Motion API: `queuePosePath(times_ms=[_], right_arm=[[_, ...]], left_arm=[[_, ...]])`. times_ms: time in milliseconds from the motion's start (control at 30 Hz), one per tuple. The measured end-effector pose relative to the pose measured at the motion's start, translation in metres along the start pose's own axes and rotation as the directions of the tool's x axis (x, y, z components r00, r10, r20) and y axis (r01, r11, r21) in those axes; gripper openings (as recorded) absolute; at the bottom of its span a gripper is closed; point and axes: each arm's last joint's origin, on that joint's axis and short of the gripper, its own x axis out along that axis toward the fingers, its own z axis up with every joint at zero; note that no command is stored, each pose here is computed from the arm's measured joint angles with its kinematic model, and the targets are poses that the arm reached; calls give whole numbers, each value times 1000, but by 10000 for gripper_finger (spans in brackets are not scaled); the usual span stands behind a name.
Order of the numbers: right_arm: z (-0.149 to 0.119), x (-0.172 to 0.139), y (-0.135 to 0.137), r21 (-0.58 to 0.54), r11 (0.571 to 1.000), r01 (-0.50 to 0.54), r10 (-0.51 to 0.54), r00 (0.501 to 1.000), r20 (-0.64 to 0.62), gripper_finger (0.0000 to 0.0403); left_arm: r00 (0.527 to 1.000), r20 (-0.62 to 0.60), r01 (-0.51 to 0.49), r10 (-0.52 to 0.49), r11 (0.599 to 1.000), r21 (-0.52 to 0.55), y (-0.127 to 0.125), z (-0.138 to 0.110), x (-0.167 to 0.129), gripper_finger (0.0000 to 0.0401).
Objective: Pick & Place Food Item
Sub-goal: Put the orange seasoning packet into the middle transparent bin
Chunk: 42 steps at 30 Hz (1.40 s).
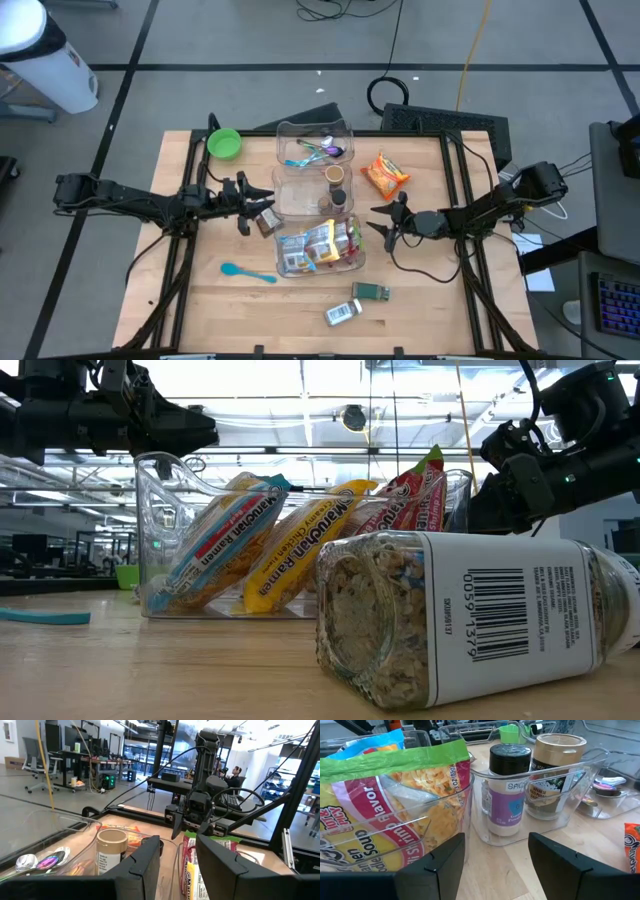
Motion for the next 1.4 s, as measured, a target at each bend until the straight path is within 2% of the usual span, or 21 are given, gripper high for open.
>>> queuePosePath(times_ms=[533,1400], right_arm=[[1,2,-5,-46,998,31,-31,1000,2,212],[2,4,-8,-35,998,46,-46,999,13,212]], left_arm=[[1000,0,0,0,1000,0,0,0,0,136],[1000,0,0,0,1000,0,0,0,0,136]])
